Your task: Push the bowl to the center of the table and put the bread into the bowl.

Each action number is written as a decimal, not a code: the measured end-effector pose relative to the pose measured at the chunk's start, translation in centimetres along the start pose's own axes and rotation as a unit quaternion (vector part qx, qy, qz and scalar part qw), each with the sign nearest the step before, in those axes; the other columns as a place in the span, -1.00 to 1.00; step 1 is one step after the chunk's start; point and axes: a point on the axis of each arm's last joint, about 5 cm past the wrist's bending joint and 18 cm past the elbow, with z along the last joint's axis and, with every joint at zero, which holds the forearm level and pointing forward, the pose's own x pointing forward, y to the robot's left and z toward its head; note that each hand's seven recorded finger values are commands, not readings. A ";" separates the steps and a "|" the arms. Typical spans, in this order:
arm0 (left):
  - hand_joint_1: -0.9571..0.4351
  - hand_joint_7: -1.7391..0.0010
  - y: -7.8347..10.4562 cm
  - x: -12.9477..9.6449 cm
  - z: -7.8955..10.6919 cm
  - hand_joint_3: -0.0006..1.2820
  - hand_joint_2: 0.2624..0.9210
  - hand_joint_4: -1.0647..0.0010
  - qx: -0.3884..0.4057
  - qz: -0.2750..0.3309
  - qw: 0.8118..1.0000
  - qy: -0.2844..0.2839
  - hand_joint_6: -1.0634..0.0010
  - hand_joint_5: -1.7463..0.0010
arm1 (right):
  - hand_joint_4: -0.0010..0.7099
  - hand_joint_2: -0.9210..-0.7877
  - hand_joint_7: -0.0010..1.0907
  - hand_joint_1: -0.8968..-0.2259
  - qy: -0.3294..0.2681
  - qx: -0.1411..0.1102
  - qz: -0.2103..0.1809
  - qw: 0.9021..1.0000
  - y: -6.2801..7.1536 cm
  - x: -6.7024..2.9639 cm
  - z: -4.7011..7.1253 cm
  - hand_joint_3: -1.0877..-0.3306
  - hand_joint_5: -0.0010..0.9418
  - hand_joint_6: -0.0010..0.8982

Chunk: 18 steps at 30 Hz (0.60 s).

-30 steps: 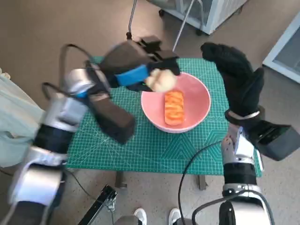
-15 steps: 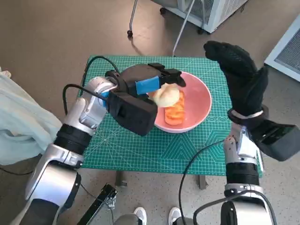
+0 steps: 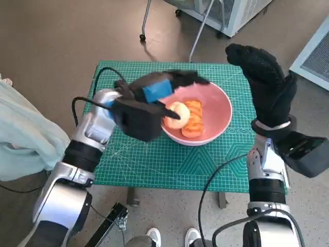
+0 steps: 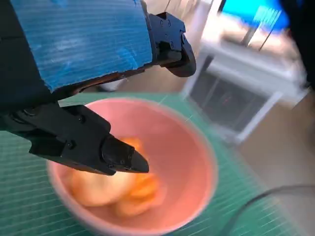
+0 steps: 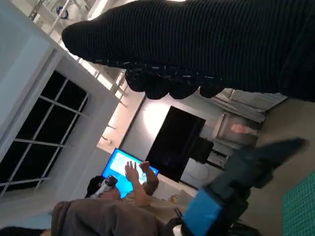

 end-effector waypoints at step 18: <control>-0.02 0.64 -2.1 -3.7 -0.8 -0.91 1.00 0.20 -0.164 0.280 0.935 -0.144 0.26 1.00 | -0.20 -1.00 0.58 -0.28 -0.022 -0.005 -0.028 0.999 0.3 1.17 0.9 -0.04 -0.97 -1.00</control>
